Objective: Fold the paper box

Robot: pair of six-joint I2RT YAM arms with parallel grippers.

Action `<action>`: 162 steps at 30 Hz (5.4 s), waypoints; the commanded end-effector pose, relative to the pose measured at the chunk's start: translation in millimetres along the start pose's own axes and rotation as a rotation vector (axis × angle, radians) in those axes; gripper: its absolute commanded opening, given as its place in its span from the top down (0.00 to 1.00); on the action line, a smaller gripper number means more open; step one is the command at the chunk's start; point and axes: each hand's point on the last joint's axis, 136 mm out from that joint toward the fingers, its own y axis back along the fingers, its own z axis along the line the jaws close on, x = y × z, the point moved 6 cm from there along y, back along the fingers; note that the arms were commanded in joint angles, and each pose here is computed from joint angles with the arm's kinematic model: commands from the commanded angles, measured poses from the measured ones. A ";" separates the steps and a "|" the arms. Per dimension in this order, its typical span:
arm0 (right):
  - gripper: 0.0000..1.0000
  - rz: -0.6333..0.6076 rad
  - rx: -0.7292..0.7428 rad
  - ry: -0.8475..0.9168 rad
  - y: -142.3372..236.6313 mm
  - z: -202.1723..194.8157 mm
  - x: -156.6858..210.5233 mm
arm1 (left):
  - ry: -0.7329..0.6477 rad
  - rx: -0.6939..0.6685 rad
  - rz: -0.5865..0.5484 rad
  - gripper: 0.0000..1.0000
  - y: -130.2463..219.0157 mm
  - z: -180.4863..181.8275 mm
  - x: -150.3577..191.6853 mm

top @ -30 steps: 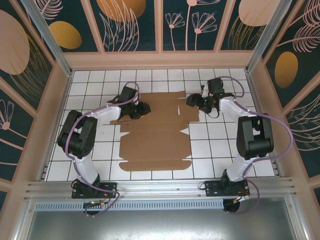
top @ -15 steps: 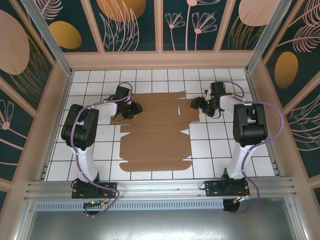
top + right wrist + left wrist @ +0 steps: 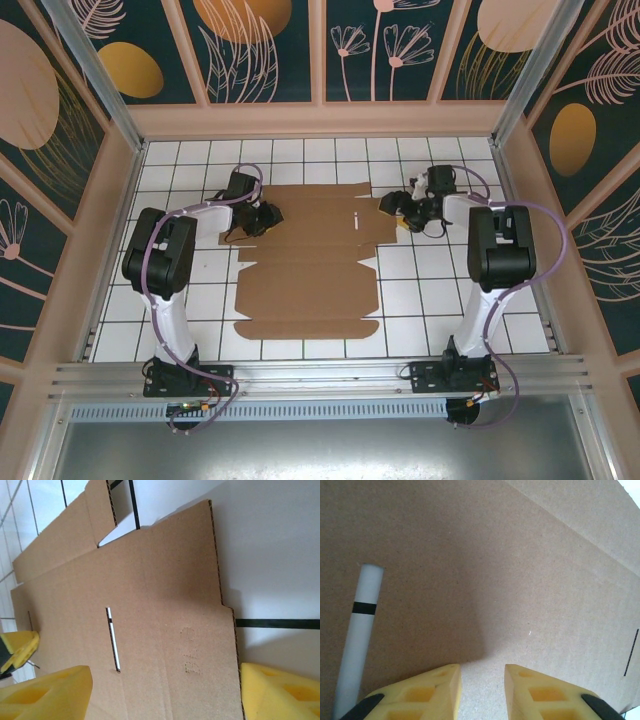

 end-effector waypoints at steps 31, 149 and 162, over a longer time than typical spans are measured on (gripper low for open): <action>0.30 0.068 -0.236 -0.159 -18.3 -1.4 24.4 | 0.035 -0.044 0.077 0.71 -15.3 17.2 19.5; 0.79 -0.015 1.315 0.844 -95.3 27.0 76.6 | 0.024 0.030 0.066 0.70 -10.4 2.6 16.0; 0.88 -0.152 0.737 0.448 -27.8 48.7 45.2 | 0.024 0.033 0.064 0.71 -9.2 1.2 15.1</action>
